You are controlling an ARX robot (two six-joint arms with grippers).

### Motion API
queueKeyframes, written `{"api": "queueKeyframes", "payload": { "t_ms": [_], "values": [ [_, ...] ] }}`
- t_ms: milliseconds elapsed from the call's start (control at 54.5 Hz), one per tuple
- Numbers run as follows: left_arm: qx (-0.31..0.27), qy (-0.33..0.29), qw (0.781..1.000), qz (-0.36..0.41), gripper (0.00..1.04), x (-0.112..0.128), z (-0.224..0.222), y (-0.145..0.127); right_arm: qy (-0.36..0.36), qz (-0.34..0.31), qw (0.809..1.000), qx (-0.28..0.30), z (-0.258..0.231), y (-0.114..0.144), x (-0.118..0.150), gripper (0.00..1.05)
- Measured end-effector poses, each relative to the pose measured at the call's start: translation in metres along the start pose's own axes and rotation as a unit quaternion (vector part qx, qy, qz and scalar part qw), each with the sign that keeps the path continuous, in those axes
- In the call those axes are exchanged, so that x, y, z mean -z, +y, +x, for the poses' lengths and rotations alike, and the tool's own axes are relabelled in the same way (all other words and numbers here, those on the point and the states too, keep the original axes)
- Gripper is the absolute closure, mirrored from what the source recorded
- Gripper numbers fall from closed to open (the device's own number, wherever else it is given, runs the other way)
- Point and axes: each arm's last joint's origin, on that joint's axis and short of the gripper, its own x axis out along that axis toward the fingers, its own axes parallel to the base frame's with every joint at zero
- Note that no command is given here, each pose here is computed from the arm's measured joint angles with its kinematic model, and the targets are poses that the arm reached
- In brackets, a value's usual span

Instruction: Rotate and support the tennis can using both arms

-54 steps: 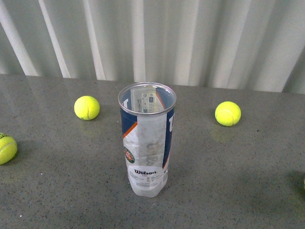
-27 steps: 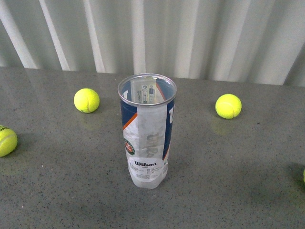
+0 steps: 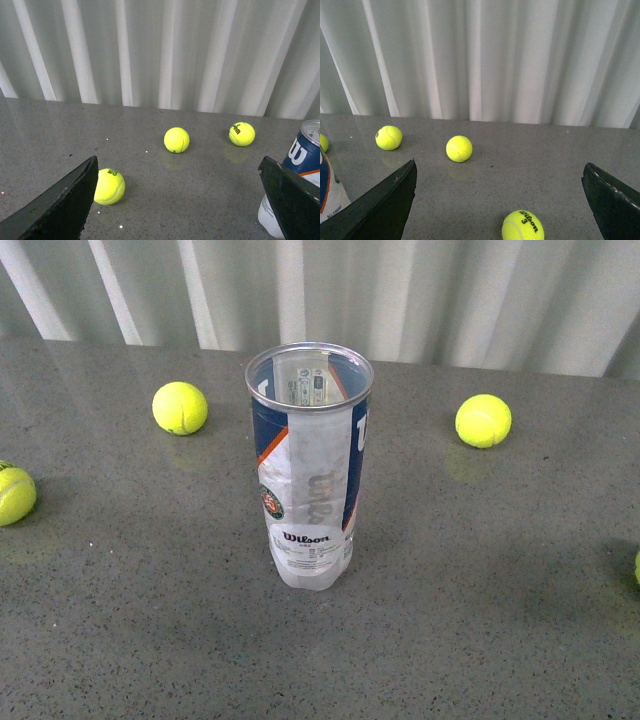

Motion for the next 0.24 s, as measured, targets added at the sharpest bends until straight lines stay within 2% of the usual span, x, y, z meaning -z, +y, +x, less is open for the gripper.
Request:
{"api": "queueKeyframes", "payload": {
  "t_ms": [239],
  "values": [
    [0.000, 0.000, 1.000, 0.000, 0.07, 0.0000, 0.0000, 0.0000, 0.000, 0.000, 1.000, 0.000, 0.0000, 0.0000, 0.0000, 0.07]
  ]
}}
